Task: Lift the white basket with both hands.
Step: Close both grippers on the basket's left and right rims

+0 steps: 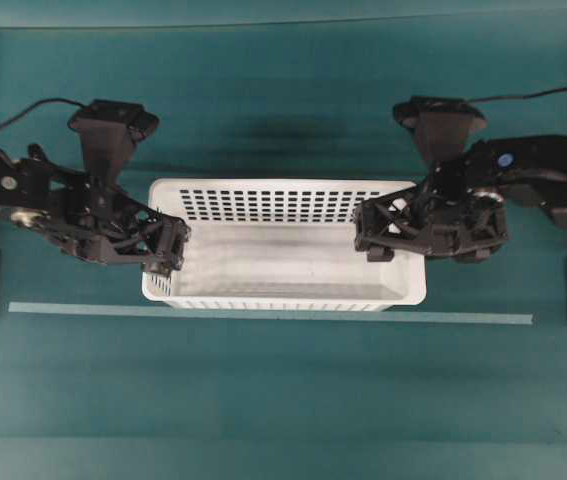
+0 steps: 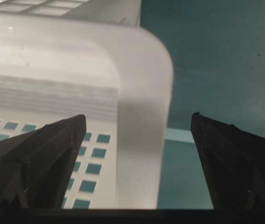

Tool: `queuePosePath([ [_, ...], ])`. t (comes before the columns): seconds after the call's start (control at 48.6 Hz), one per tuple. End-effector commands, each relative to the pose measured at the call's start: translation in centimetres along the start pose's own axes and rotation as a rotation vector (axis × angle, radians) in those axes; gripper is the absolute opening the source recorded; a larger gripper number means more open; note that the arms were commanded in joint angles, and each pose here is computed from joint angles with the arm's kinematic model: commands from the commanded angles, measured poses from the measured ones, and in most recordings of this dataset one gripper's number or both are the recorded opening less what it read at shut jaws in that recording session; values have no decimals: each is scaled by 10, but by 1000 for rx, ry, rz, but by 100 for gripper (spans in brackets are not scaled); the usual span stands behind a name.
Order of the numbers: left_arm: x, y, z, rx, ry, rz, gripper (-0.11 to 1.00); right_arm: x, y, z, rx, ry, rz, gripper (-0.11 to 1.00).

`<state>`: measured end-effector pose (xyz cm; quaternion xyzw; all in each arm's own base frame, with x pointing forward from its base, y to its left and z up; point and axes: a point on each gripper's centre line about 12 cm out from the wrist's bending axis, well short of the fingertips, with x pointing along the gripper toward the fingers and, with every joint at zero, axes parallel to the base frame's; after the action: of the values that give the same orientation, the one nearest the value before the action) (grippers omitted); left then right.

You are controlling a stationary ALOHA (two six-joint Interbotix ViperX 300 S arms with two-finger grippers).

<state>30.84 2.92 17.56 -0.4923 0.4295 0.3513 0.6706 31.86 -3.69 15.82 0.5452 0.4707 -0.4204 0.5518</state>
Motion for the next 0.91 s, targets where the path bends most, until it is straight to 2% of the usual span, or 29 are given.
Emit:
queuePosePath([
  [0.0, 10, -2, 3, -3, -2, 6, 94, 9, 3, 0, -6, -2, -4, 92],
  [0.391, 15, -3, 4, -13, -4, 5, 94, 13, -2, 0, 17, -5, -1, 90],
  [0.453, 15, -6, 5, -15, -12, -18, 93, 14, -3, -1, 23, -7, 6, 89],
  [0.556, 15, -9, 6, -18, -20, -42, 89, 16, -4, -1, 36, -11, 21, 80],
  [0.618, 16, -9, 6, -25, -18, -37, 80, 16, -4, 0, 56, -13, 33, 69],
  [0.679, 17, -8, 6, -32, -17, -33, 67, 16, -5, 0, 80, -11, 32, 52],
  [0.803, 19, -5, 5, -33, -13, -24, 33, 16, -7, 0, 125, -9, 17, 19],
  [0.885, 19, -4, 5, -33, -13, -23, 15, 17, -8, -1, 127, -9, 15, 17],
])
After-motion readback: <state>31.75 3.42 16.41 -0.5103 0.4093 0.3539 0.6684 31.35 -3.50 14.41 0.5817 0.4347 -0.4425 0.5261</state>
